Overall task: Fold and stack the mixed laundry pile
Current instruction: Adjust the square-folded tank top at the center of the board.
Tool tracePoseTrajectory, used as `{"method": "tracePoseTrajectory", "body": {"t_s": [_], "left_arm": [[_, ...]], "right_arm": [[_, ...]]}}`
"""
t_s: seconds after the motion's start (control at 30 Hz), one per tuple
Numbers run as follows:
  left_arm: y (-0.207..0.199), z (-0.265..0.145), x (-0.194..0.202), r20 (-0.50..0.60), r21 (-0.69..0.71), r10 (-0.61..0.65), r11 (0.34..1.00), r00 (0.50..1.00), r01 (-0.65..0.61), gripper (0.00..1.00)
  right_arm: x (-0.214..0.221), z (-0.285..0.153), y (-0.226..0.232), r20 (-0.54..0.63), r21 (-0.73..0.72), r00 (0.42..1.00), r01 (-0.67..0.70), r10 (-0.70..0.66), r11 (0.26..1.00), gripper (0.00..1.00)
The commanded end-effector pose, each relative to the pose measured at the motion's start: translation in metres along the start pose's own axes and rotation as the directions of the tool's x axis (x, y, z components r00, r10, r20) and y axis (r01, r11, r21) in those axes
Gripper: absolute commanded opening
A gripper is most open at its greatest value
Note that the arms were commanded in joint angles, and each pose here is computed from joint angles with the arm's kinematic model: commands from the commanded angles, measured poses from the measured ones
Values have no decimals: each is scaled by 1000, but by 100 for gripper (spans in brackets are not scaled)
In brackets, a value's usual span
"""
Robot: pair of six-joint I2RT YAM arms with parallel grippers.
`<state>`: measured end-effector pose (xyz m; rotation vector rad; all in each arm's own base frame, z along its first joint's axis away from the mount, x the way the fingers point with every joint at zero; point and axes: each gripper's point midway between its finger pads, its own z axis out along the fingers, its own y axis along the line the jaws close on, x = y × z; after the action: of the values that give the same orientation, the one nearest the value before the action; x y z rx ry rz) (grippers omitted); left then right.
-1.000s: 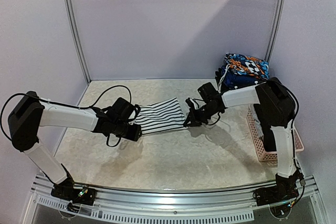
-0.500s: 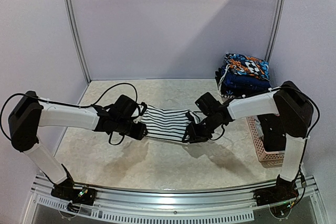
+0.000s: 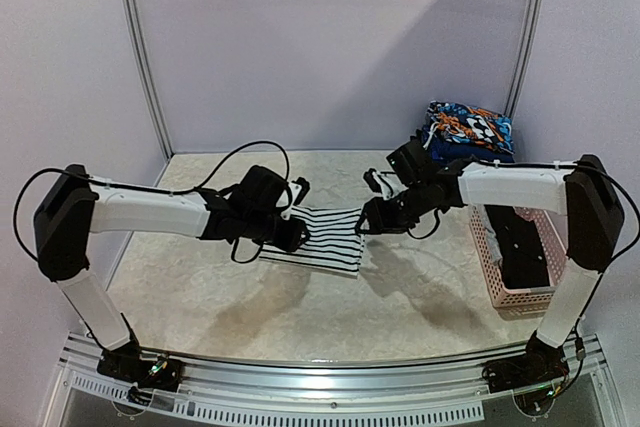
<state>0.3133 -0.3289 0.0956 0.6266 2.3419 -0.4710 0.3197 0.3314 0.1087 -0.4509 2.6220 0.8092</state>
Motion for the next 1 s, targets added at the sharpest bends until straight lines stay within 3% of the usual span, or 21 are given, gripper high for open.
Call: {"method": "tracePoseTrajectory", "body": {"t_s": [0.0, 0.37, 0.97], "left_arm": [[-25, 19, -13, 21, 63, 28, 998, 999, -29, 36], [-44, 55, -10, -6, 121, 51, 991, 999, -49, 33], [-44, 84, 43, -94, 140, 44, 990, 995, -30, 31]], "right_arm": [[-44, -9, 8, 115, -20, 993, 31, -29, 999, 44], [-80, 51, -7, 51, -87, 999, -8, 13, 996, 29], [-72, 103, -88, -62, -95, 992, -114, 109, 989, 27]]}}
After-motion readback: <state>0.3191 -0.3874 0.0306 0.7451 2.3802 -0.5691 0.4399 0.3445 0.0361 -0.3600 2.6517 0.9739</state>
